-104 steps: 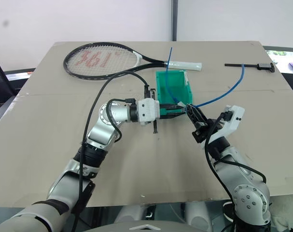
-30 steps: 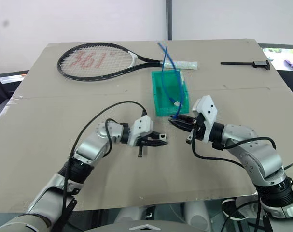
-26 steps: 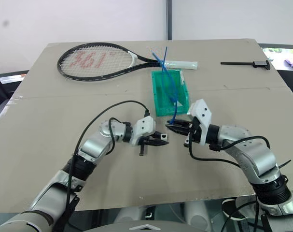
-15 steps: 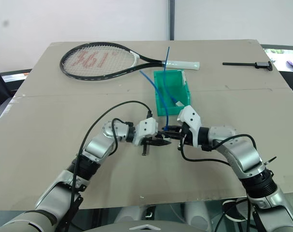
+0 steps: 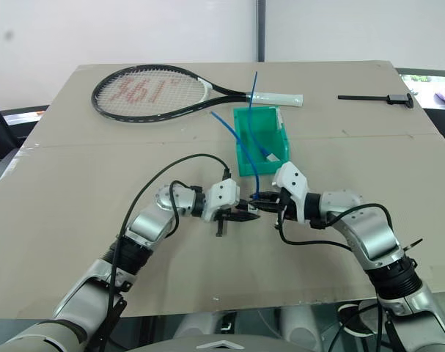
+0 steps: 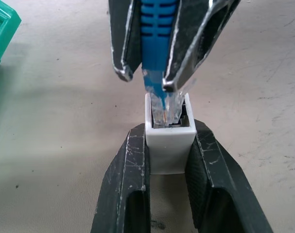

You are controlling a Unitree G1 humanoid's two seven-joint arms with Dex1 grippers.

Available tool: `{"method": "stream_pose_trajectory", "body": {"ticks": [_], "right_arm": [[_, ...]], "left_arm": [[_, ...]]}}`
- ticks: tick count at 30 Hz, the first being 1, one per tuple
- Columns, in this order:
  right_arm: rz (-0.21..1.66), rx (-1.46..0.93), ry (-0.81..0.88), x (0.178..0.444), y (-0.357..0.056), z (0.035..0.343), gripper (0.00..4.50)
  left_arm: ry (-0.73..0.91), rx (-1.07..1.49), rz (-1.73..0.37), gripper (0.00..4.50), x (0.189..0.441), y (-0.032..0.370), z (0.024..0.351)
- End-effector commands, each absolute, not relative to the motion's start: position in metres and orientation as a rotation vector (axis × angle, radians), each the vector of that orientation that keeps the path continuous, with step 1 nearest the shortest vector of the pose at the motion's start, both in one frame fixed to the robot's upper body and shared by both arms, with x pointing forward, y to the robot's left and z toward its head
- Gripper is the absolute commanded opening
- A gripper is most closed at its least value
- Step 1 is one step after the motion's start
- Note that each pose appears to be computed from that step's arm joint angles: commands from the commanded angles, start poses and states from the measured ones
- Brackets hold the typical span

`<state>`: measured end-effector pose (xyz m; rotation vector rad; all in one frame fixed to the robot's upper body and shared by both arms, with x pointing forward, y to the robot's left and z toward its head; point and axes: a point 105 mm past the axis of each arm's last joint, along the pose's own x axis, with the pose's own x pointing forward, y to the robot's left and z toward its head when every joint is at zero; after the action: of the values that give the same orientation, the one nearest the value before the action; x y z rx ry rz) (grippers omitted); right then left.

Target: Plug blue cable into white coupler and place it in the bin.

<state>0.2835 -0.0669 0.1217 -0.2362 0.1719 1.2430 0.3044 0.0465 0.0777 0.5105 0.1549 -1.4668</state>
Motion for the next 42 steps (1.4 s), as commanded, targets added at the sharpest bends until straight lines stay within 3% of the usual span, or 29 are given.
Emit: {"method": "stream_pose_trajectory", "body": {"ticks": [1,13,32,38,42], "right_arm": [[1.246,-0.272,0.226,0.283,-0.072,0.11,0.0],[1.354,-0.483,0.288,0.286,-0.074,0.092,0.0],[1.453,-0.437,0.435,0.288,-0.074,0.084,0.0],[1.456,-0.464,0.498,0.283,-0.071,0.061,0.0],[1.408,-0.527,0.555,0.278,-0.083,0.022,0.0]], "left_arm": [[0.154,0.519,-1.473,0.38,0.303,0.045,0.074],[0.145,0.526,-1.484,0.38,0.301,0.044,0.072],[0.137,0.506,-1.468,0.38,0.301,0.042,0.071],[0.134,0.503,-1.468,0.38,0.301,0.042,0.072],[0.129,0.5,-1.465,0.38,0.301,0.041,0.074]]}}
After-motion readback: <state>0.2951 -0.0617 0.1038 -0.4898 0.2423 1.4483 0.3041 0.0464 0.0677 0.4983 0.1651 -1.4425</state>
